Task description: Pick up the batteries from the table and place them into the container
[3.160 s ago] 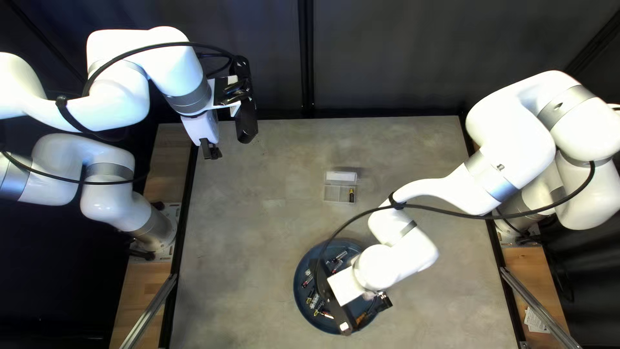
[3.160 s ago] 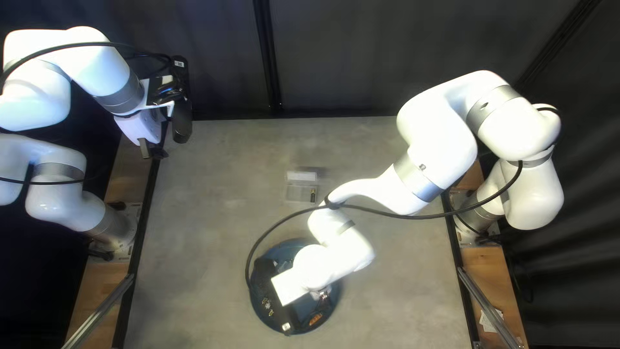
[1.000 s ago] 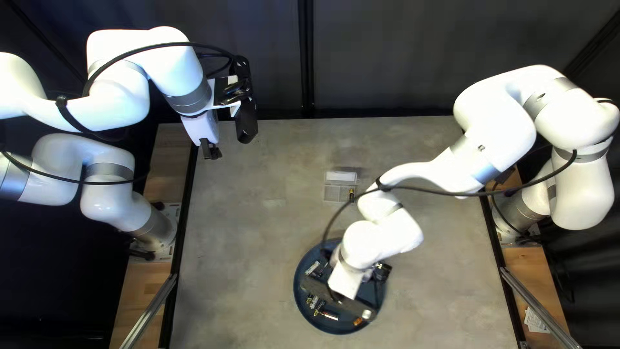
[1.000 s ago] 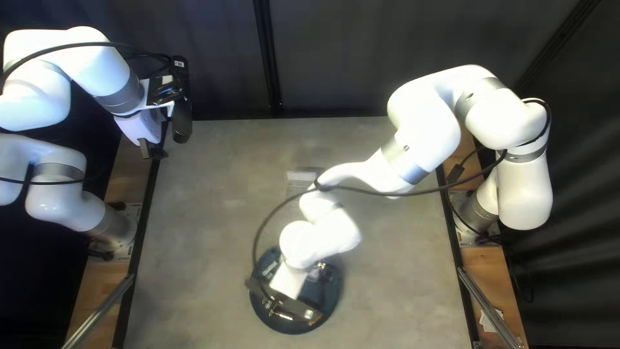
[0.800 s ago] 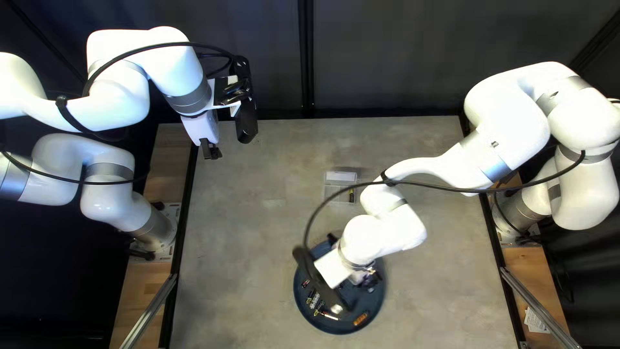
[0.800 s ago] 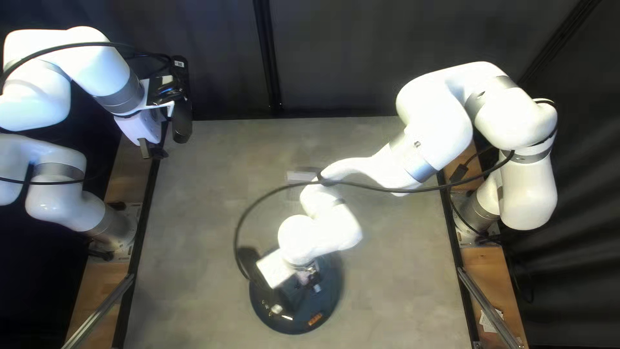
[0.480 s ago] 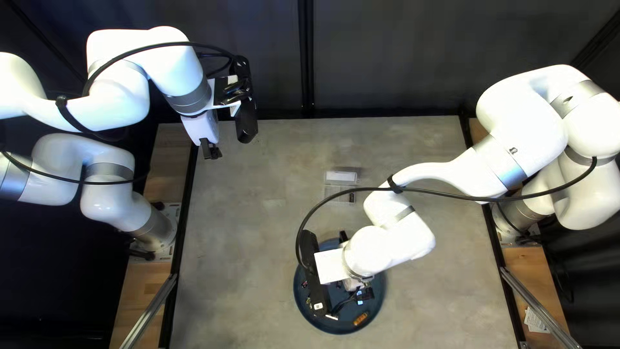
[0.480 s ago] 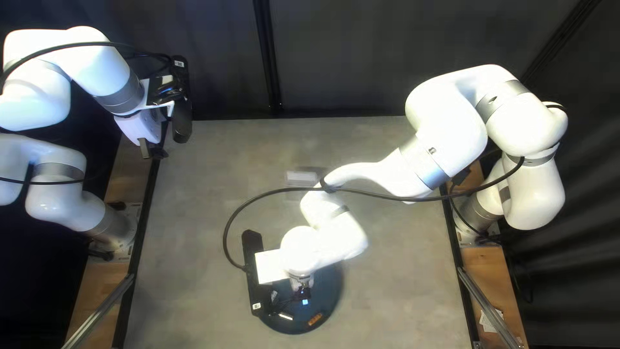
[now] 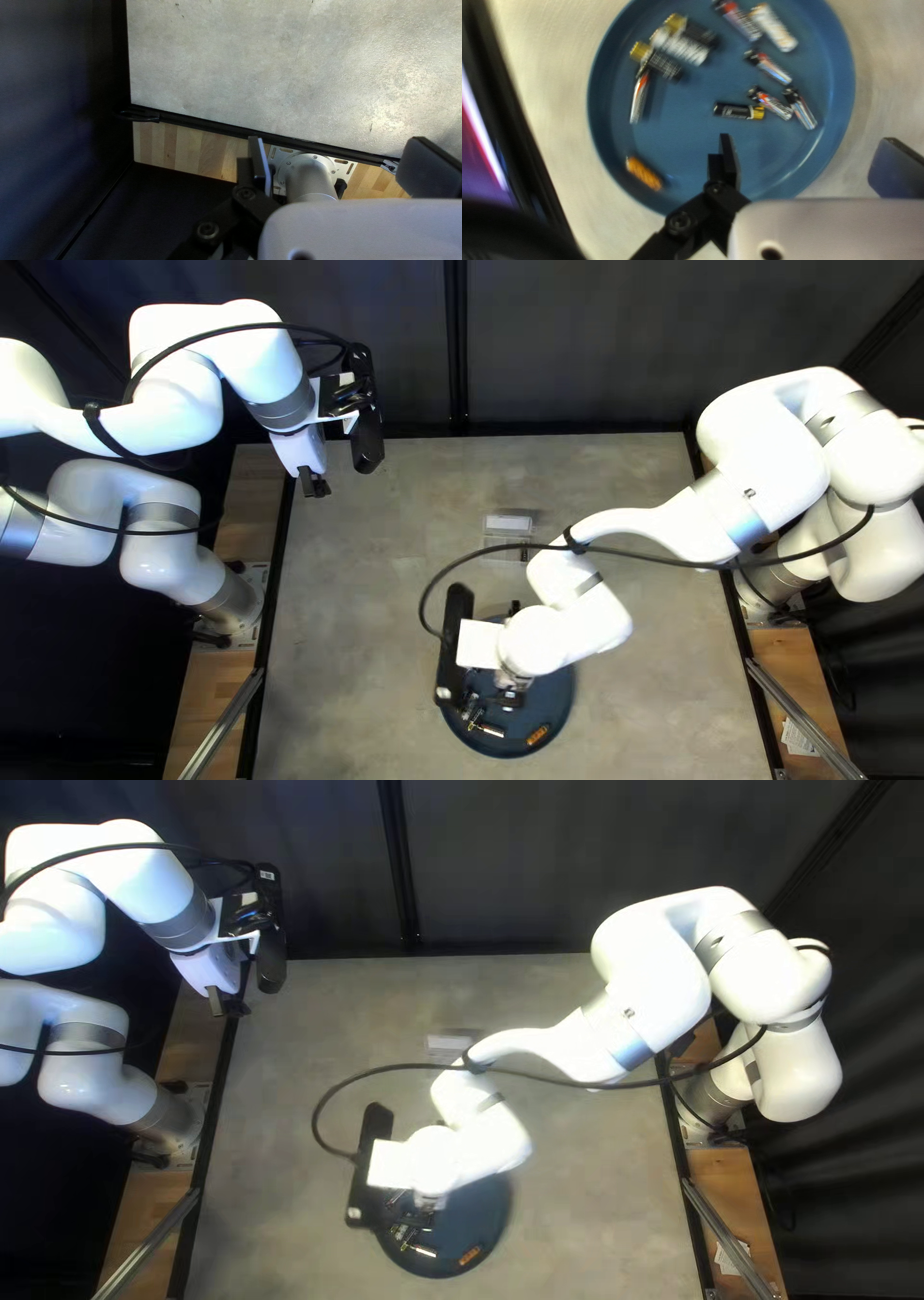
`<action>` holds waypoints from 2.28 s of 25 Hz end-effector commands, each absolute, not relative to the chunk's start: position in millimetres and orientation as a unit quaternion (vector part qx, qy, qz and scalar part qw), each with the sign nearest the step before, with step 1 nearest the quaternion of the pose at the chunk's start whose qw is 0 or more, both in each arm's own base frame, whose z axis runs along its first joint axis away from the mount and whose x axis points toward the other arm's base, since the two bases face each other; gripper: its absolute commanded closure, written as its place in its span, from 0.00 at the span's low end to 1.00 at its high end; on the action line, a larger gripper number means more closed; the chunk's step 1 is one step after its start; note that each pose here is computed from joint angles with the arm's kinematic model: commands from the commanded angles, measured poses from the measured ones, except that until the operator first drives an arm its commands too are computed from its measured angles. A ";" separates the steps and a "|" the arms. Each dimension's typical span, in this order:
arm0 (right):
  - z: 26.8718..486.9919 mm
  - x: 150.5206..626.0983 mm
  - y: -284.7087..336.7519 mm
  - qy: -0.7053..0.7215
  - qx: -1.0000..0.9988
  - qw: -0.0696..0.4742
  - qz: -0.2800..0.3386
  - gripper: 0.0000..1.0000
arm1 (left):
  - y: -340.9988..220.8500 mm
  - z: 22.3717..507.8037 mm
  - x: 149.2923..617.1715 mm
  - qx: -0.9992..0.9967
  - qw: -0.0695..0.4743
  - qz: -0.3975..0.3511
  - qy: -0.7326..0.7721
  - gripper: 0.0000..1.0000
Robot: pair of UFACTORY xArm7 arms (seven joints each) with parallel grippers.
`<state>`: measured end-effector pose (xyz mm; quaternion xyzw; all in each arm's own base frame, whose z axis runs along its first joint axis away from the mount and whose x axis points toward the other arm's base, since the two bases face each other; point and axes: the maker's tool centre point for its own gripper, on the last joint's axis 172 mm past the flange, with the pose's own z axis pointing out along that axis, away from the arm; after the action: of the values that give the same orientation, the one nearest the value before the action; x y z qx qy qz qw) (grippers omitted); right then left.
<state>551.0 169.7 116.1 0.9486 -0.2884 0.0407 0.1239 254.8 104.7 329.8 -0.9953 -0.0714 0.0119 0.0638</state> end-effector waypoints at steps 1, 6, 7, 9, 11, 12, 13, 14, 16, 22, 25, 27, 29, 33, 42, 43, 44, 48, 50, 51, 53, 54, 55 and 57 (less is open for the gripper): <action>115.9 552.6 169.1 -0.315 0.938 0.141 0.044 0.00 | 104.7 329.8 254.8 -0.995 0.064 0.012 -0.071 0.00; 114.0 552.0 165.4 -0.309 0.939 0.145 0.051 0.00 | 104.7 329.8 254.8 -0.995 0.064 0.012 -0.071 0.00; 115.5 552.6 164.2 -0.316 0.938 0.136 0.052 0.00 | 104.7 329.8 254.8 -0.995 0.064 0.012 -0.071 0.00; 119.0 553.7 169.7 -0.353 0.928 0.105 0.053 0.00 | 104.7 329.8 254.8 -0.995 0.064 0.012 -0.071 0.00; 119.2 552.7 177.1 -0.395 0.914 0.079 0.051 0.00 | 104.7 329.8 254.8 -0.995 0.064 0.012 -0.071 0.00; 119.7 552.0 180.4 -0.408 0.909 0.071 0.049 0.00 | 104.7 329.8 254.8 -0.995 0.064 0.012 -0.071 0.00; 120.4 549.6 184.8 -0.428 0.901 0.056 0.048 0.00 | 104.7 329.8 254.8 -0.995 0.064 0.012 -0.071 0.00; 120.8 546.6 185.7 -0.449 0.891 0.046 0.046 0.00 | 104.7 329.8 254.8 -0.995 0.064 0.012 -0.071 0.00; 119.5 541.6 186.2 -0.489 0.871 0.035 0.042 0.00 | 104.7 329.8 254.8 -0.995 0.064 0.012 -0.071 0.00; 94.1 539.6 193.1 -0.612 0.788 0.062 0.033 0.00 | 104.7 329.8 254.8 -0.995 0.064 0.012 -0.071 0.00; 90.0 541.6 195.8 -0.621 0.780 0.069 0.034 0.00 | 104.7 329.8 254.8 -0.995 0.064 0.012 -0.071 0.00; 90.0 541.6 195.8 -0.621 0.780 0.069 0.034 0.00 | 104.7 329.8 254.8 -0.995 0.064 0.012 -0.071 0.00; 90.0 541.6 195.8 -0.621 0.780 0.069 0.034 0.00 | 104.7 329.8 254.8 -0.995 0.064 0.012 -0.071 0.00; 84.9 540.8 192.3 -0.619 0.781 0.073 0.040 0.00 | 104.7 329.8 254.8 -0.995 0.064 0.012 -0.071 0.00; 60.6 534.8 212.3 -0.721 0.691 0.043 0.030 0.00 | 104.7 329.8 254.8 -0.995 0.064 0.012 -0.071 0.00; 61.7 532.8 209.3 -0.729 0.683 0.043 0.035 0.00 | 104.7 329.8 254.8 -0.995 0.064 0.012 -0.071 0.00; 61.1 532.1 206.8 -0.733 0.678 0.043 0.038 0.00 | 104.7 329.8 254.8 -0.995 0.064 0.012 -0.071 0.00; 47.1 533.2 198.2 -0.741 0.669 0.049 0.044 0.00 | 104.7 329.8 254.8 -0.995 0.064 0.012 -0.071 0.00; 40.9 532.7 195.7 -0.740 0.669 0.051 0.047 0.00 | 104.7 329.8 254.8 -0.995 0.064 0.012 -0.071 0.00; 38.1 532.7 194.2 -0.738 0.671 0.052 0.050 0.00 | 104.7 329.8 254.8 -0.995 0.064 0.012 -0.071 0.00; 35.8 533.2 192.9 -0.733 0.676 0.054 0.055 0.00 | 104.7 329.8 254.8 -0.995 0.064 0.012 -0.071 0.00; 35.4 533.2 192.8 -0.731 0.678 0.055 0.057 0.00 | 104.7 329.8 254.8 -0.995 0.064 0.012 -0.071 0.00; 34.9 532.9 193.0 -0.729 0.680 0.056 0.059 0.00 | 104.7 329.8 254.8 -0.995 0.064 0.012 -0.071 0.00; 32.5 531.7 194.1 -0.724 0.684 0.057 0.060 0.00 | 104.7 329.8 254.8 -0.995 0.064 0.012 -0.071 0.00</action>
<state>532.7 193.6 34.8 0.6802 -0.7286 0.0584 0.0556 254.8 104.7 329.8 -0.9953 -0.0714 0.0119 0.0638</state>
